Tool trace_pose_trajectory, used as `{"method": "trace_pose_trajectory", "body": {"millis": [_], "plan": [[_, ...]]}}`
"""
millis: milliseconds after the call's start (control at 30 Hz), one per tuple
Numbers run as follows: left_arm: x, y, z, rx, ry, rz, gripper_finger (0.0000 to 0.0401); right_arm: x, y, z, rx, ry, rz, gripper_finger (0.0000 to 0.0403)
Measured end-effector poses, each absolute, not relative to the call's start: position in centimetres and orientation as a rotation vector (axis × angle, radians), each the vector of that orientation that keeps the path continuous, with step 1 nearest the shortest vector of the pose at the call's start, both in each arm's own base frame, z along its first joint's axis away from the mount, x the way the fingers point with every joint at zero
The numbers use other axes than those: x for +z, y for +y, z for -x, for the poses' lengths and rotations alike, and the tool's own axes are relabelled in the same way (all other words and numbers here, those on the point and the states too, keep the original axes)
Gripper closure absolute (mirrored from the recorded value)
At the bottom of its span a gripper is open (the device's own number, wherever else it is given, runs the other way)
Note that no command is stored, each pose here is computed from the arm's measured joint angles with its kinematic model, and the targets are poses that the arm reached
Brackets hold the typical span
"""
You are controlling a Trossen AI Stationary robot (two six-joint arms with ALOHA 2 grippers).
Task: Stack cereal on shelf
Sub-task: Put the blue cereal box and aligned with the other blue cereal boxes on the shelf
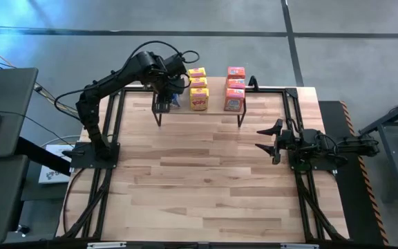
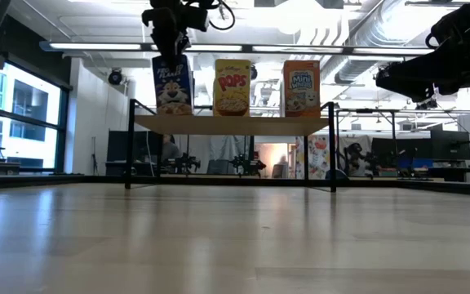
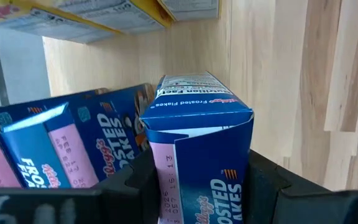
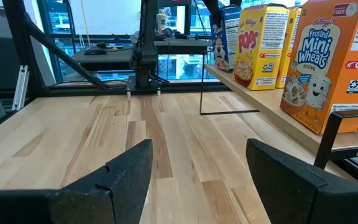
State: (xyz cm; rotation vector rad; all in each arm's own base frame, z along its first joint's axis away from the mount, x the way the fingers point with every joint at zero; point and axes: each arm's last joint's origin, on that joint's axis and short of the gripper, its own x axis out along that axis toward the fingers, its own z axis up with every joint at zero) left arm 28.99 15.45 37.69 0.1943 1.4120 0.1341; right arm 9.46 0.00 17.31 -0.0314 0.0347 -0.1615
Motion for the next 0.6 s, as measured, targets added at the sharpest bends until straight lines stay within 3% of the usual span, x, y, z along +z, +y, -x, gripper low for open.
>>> {"method": "trace_pose_trajectory", "body": {"millis": [233, 600], "plan": [[37.73, 15.53, -29.14, 0.143, 1.396, -0.197, 0.0251, 17.31, 0.0, -9.47, -0.161, 0.035, 0.031, 0.0151], [37.35, 15.95, -29.04, 0.152, 1.407, -0.19, 0.0211, 17.31, 0.0, -9.46, -0.161, 0.035, 0.031, 0.0151]]}}
